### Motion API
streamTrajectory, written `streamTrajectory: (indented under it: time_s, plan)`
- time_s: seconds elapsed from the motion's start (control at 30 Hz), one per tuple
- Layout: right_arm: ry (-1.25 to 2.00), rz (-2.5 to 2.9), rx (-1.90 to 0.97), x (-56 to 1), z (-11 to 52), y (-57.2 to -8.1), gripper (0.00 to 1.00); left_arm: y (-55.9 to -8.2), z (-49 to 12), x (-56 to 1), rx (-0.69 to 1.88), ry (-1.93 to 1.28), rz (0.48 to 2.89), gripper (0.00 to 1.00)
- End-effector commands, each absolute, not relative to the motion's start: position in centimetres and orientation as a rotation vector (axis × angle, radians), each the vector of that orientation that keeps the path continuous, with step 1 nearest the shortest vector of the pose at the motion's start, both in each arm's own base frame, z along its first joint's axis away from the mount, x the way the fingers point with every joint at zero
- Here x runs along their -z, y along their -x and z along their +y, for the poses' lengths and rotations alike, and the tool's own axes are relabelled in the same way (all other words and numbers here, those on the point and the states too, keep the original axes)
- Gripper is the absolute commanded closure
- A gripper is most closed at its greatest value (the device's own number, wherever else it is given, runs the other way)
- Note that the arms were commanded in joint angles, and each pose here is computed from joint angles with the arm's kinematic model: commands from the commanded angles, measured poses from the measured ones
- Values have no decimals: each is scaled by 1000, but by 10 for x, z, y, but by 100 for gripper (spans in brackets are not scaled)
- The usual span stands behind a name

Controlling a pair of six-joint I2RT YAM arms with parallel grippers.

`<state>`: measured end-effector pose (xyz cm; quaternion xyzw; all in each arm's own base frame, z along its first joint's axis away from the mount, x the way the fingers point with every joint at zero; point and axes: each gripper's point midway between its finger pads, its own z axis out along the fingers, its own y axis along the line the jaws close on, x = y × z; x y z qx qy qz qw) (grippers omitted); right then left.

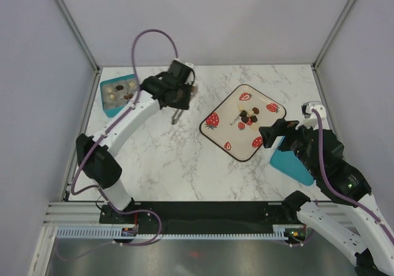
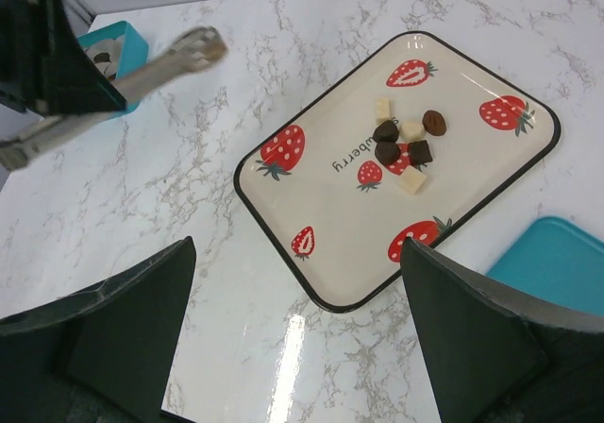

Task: Pack the chocolate

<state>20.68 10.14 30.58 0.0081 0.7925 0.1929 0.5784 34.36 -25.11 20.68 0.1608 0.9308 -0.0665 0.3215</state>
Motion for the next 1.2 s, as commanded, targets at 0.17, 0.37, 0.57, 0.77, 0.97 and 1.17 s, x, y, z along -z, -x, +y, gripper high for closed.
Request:
streamTrajectory:
  time_s: [0.17,0.37,0.57,0.77,0.97,1.17]
  plan:
    - [-2,1844,-477,-307,109,-211,2,-364,-44,-235,-49,216,2441,66]
    - [12,1852,-466,-305,113,-217,2,-359,10,-207,-139,390,2494,66]
    - [11,1855,-456,-303,113,-218,2,-366,22,-192,-145,447,2510,66]
    - [8,1860,-461,-299,115,-220,2,-380,21,-181,-137,457,2504,64]
    - [8,1855,-449,-301,113,-221,2,-388,28,-170,-194,466,2521,64]
    - [6,1872,-436,-295,113,-223,2,-398,31,-171,-213,457,2513,63]
